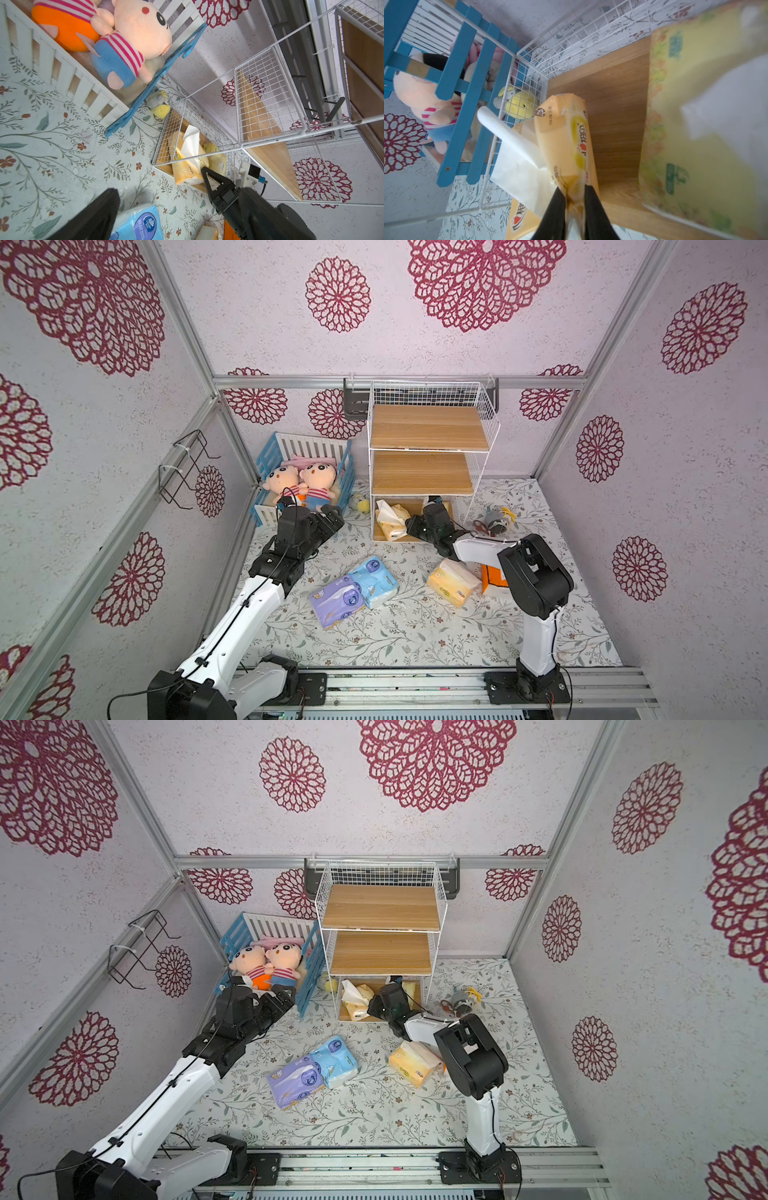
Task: Remove the tissue boxes from the shelf
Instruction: Pick up a box of tissues from the shelf, then place the box of tissues at the center of the board.
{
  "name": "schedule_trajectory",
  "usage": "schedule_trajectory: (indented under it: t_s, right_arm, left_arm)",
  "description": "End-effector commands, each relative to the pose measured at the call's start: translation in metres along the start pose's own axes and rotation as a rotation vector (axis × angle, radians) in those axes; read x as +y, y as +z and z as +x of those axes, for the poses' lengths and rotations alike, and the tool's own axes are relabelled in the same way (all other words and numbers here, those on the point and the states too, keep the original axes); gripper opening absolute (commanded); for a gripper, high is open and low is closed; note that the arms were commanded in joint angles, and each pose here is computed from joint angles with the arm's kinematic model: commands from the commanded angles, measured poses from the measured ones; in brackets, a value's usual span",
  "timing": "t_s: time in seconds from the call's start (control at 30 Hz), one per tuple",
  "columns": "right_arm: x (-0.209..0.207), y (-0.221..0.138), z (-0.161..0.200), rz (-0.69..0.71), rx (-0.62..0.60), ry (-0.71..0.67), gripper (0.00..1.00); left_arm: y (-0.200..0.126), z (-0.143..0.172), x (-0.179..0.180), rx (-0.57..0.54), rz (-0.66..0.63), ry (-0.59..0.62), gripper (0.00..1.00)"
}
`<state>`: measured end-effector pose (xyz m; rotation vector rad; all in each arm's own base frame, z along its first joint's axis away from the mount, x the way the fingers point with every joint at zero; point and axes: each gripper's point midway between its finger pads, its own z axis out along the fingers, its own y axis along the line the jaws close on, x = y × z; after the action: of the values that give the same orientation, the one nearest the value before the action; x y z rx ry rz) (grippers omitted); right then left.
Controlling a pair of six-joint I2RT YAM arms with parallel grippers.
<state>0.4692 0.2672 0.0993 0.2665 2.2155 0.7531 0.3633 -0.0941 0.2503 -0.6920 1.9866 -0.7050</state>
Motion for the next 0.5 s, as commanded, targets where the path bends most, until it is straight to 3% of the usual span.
schedule_trajectory:
  t_s: [0.0, 0.47]
  right_arm:
    - [0.012, -0.026, -0.016, -0.039, -0.043, 0.012, 0.18]
    - [0.002, -0.092, 0.008, -0.067, -0.007, 0.051, 0.13]
  left_arm:
    - [-0.002, 0.001, 0.001, 0.009, 0.005, -0.021, 0.97]
    - [-0.007, -0.002, -0.011, 0.011, 0.042, -0.033, 0.97]
